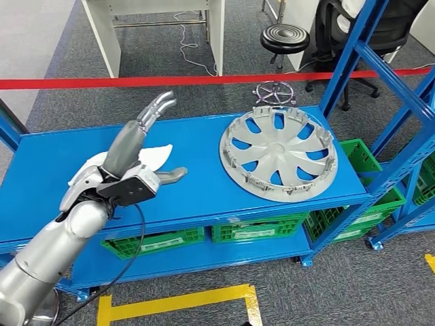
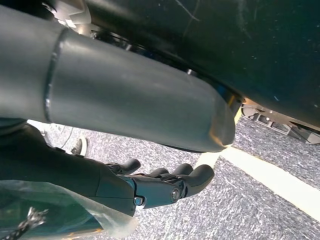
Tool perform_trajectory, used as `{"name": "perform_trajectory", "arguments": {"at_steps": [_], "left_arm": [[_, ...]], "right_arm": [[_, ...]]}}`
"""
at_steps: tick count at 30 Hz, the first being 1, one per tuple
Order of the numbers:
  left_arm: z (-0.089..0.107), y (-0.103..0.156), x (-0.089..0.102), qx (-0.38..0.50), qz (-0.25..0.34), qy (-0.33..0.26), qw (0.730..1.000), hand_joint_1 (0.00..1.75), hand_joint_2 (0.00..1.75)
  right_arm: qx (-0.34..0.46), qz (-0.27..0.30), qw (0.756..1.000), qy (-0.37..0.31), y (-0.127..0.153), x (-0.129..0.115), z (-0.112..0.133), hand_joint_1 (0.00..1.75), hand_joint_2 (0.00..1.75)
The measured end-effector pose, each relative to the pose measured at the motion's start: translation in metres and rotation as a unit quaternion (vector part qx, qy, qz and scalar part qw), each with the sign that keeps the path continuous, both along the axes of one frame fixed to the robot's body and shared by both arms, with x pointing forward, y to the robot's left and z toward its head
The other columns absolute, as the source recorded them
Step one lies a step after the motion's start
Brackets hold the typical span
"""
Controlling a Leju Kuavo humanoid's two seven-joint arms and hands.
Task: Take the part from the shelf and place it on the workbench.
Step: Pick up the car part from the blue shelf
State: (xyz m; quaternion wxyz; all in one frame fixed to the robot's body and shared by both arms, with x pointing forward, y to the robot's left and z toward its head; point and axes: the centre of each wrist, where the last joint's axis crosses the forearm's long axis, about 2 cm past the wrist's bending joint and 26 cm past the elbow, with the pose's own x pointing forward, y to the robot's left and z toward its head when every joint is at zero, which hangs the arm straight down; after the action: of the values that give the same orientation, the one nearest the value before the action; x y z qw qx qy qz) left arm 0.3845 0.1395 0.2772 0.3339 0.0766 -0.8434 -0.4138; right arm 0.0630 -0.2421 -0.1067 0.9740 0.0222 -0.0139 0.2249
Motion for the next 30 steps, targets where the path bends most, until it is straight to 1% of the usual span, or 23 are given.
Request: {"name": "perform_trajectory", "arguments": {"at_steps": [4, 9, 14, 22, 27, 30], "left_arm": [[-0.013, 0.01, 0.005, 0.052, 0.02, -0.007, 0.998, 0.0, 0.0], [-0.025, 0.023, 0.008, 0.093, 0.05, -0.026, 0.994, 0.0, 0.0], [-0.033, 0.031, 0.009, 0.111, 0.058, -0.026, 0.992, 0.0, 0.0], [-0.037, 0.036, 0.01, 0.121, 0.066, -0.025, 0.99, 0.0, 0.0], [-0.041, 0.041, 0.011, 0.143, 0.098, -0.029, 0.984, 0.0, 0.0], [-0.052, 0.048, 0.011, 0.157, 0.122, -0.016, 0.98, 0.0, 0.0]], "right_arm": [[0.003, 0.003, 1.0, 0.007, 0.0, -0.001, 0.0, 0.0, 0.0], [0.004, 0.007, 1.0, 0.006, 0.001, -0.002, 0.0, 0.0, 0.0], [0.004, 0.007, 1.0, 0.006, 0.001, -0.003, 0.0, 0.0, 0.0], [0.004, 0.007, 1.0, 0.006, 0.001, -0.004, -0.001, 0.0, 0.0], [0.004, 0.008, 1.0, 0.003, 0.001, -0.005, -0.001, 0.0, 0.0], [0.003, 0.007, 1.0, 0.002, 0.001, -0.007, -0.001, 0.0, 0.0]]}}
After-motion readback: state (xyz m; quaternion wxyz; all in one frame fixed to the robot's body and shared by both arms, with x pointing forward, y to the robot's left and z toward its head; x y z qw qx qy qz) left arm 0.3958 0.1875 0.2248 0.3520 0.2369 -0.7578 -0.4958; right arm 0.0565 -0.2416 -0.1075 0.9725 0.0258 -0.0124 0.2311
